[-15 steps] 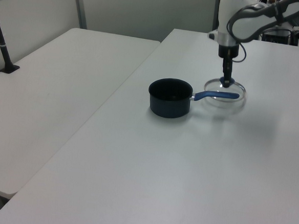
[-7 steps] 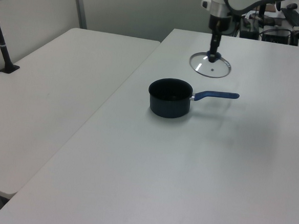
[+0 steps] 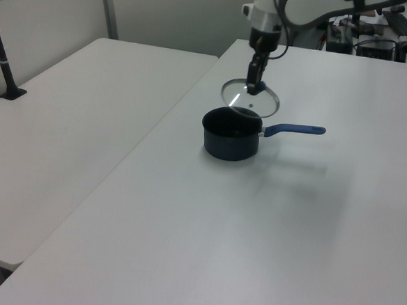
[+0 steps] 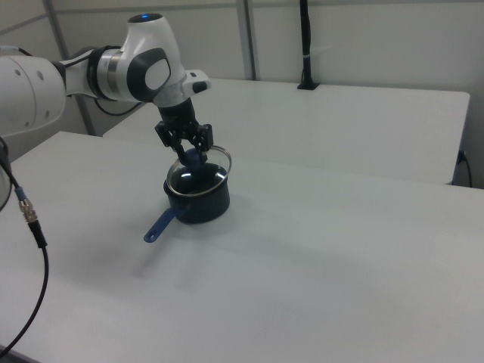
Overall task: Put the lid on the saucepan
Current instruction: 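Lift the lid and carry it over the saucepan opening, then lower the lid onto the saucepan rim and open the gripper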
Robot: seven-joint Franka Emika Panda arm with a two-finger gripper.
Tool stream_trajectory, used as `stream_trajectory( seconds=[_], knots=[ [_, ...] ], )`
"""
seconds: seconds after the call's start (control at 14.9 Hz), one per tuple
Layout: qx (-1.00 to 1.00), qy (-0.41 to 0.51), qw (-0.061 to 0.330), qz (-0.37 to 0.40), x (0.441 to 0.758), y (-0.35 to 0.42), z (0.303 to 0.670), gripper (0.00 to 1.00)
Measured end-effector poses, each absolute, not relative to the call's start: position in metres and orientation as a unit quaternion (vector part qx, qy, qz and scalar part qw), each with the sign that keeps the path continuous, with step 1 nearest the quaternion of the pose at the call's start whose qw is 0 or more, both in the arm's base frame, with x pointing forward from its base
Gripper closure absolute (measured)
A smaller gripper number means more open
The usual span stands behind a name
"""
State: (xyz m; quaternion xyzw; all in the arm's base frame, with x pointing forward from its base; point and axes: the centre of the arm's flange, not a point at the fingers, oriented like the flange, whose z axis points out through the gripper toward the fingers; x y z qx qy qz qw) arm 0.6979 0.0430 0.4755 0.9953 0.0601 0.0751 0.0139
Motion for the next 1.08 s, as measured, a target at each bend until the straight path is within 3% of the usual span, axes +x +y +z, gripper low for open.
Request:
stream_trajectory(
  seconds=[0.81, 1.08],
  knots=[
    [0.994, 0.056, 0.009, 0.089, 0.716, 0.079, 0.448, 0.39],
    [0.995, 0.056, 0.009, 0.08, 0.717, 0.08, 0.435, 0.33]
  ],
)
